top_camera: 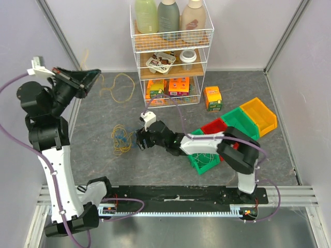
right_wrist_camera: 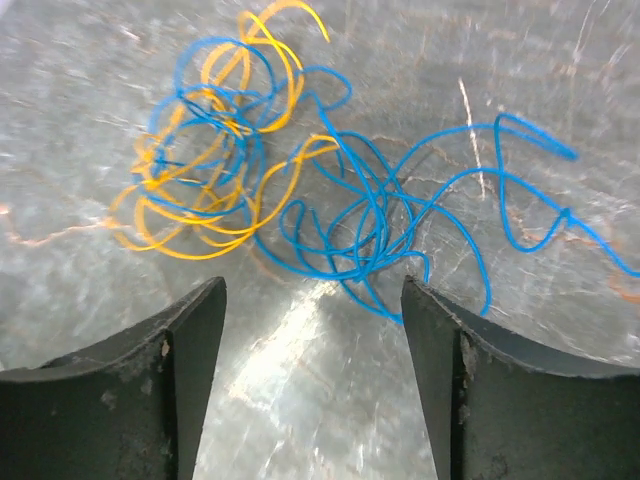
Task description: Untangle the cables
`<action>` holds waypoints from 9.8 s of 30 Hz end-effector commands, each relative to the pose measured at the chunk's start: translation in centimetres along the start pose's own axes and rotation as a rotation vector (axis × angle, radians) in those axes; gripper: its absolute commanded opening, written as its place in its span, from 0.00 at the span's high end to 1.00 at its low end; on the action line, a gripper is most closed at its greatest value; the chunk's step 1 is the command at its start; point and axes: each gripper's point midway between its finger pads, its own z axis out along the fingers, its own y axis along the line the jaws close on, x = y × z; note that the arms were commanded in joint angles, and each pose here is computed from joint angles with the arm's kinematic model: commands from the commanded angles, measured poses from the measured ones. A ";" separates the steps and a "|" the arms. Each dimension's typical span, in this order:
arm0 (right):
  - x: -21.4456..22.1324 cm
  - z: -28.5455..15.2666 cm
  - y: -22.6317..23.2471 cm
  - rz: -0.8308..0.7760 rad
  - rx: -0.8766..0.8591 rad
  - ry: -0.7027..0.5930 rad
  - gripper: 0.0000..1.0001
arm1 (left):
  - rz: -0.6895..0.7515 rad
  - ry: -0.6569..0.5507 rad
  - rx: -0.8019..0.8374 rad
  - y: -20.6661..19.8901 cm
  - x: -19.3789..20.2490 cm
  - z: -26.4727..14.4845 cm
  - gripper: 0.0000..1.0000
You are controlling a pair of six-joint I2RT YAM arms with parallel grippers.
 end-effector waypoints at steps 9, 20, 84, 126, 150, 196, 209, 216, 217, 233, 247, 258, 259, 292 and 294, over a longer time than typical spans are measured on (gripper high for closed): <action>-2.2 -16.4 -2.6 -0.018 0.051 -0.037 0.13 | 0.045 0.547 -0.042 10.9 19.3 -1.0 0.98; -1.8 -27.3 -6.8 0.103 0.166 -0.114 0.09 | 0.072 0.878 -0.181 20.6 36.2 -4.7 0.98; 2.4 -29.6 -36.5 0.576 0.996 0.012 0.72 | 0.179 0.948 -0.094 20.4 37.1 -8.2 0.30; -2.2 -27.8 -20.8 0.236 0.635 0.005 0.18 | 0.268 0.739 -0.248 22.0 33.1 -6.9 0.28; 5.3 -12.1 2.8 0.282 0.256 0.088 0.10 | 0.230 0.474 -0.316 21.7 27.3 -8.9 0.28; -8.3 -35.4 -29.6 0.355 1.061 -0.201 1.00 | 0.260 0.459 -0.326 22.6 26.9 -9.7 0.27; -1.4 -32.1 -35.5 0.556 0.999 0.016 1.00 | 0.270 0.484 -0.328 23.1 27.6 -9.4 0.27; 0.1 -30.5 -36.7 0.713 0.848 0.005 1.00 | 0.270 0.510 -0.332 23.4 28.4 -9.1 0.27; 0.3 -30.0 -36.7 0.737 0.817 0.004 1.00 | 0.269 0.508 -0.329 23.3 28.3 -9.1 0.27; 0.7 -30.2 -37.6 0.701 0.820 0.000 0.92 | 0.258 0.527 -0.320 23.3 28.9 -9.0 0.27; -5.5 -35.2 -30.9 0.675 0.812 -0.160 1.00 | 0.233 0.551 -0.308 23.3 29.8 -8.7 0.27; -3.0 -35.5 -30.9 0.857 0.854 -0.163 1.00 | 0.243 0.533 -0.305 23.4 29.2 -9.3 0.27; -2.5 -35.3 -31.1 0.889 0.862 -0.156 1.00 | 0.244 0.532 -0.305 23.4 29.2 -9.3 0.27; 0.5 -31.2 -38.1 0.713 0.815 -0.025 0.50 | 0.250 0.536 -0.324 23.4 29.1 -9.1 0.27; 0.4 -32.0 -37.9 0.691 0.848 -0.016 0.42 | 0.245 0.534 -0.314 23.0 29.0 -9.1 0.27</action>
